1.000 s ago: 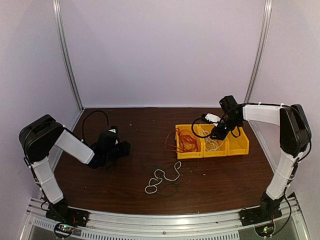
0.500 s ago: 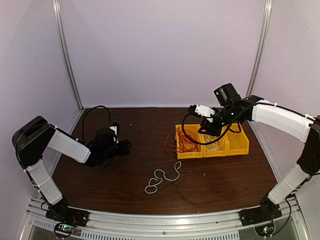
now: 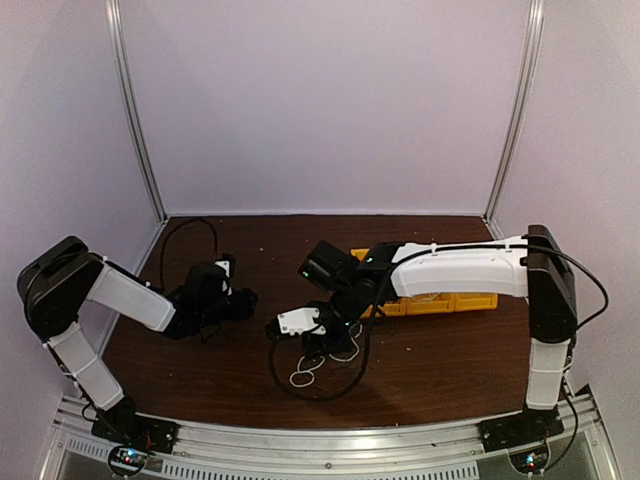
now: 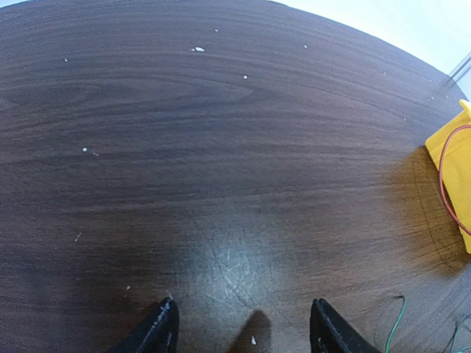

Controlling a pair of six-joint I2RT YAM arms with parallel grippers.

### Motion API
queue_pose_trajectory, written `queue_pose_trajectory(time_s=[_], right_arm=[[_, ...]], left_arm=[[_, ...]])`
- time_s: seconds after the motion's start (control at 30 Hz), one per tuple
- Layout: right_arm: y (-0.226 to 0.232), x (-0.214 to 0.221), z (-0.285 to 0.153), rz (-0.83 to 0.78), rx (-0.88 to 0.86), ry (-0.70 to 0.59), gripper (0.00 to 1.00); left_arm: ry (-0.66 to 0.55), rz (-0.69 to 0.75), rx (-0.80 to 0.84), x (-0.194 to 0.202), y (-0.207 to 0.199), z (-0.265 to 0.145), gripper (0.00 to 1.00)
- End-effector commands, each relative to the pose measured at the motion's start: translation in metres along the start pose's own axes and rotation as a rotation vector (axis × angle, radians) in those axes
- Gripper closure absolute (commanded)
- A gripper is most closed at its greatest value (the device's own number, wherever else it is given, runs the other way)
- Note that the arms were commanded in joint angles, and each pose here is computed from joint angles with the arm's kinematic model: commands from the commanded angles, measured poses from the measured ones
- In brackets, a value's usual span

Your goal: Untangle the cables

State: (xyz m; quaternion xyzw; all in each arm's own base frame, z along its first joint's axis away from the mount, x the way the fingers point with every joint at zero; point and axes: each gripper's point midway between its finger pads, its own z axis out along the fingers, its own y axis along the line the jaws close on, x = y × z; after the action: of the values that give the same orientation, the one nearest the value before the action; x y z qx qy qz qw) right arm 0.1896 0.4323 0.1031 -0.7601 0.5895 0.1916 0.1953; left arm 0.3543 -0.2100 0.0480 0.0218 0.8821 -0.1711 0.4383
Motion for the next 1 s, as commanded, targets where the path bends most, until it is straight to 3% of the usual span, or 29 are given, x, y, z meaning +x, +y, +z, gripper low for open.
queue_pose_trajectory(time_s=[0.0,0.5,0.6,0.7,0.77,0.97], right_arm=[[0.005,-0.014,0.031,-0.022,-0.047,0.042,0.72],[0.016,0.004,0.084,-0.074,-0.138,0.159,0.68],[0.016,0.003,0.091,-0.07,-0.149,0.157,0.73],[0.015,-0.006,0.093,-0.068,-0.17,0.137,0.87],[0.011,-0.021,0.085,-0.066,-0.172,0.105,1.0],[-0.019,-0.109,-0.003,-0.077,-0.027,-0.098,1.0]], left_arm=[[-0.022,-0.019,0.012,-0.005,0.001,-0.005,0.38],[-0.036,-0.02,0.014,-0.002,0.006,-0.01,0.38],[-0.037,-0.022,0.015,-0.002,0.007,-0.01,0.38],[-0.041,-0.02,0.016,-0.004,0.007,-0.01,0.38],[-0.044,-0.015,0.018,-0.005,0.006,-0.011,0.38],[-0.155,0.041,0.201,-0.028,-0.024,-0.037,0.39]])
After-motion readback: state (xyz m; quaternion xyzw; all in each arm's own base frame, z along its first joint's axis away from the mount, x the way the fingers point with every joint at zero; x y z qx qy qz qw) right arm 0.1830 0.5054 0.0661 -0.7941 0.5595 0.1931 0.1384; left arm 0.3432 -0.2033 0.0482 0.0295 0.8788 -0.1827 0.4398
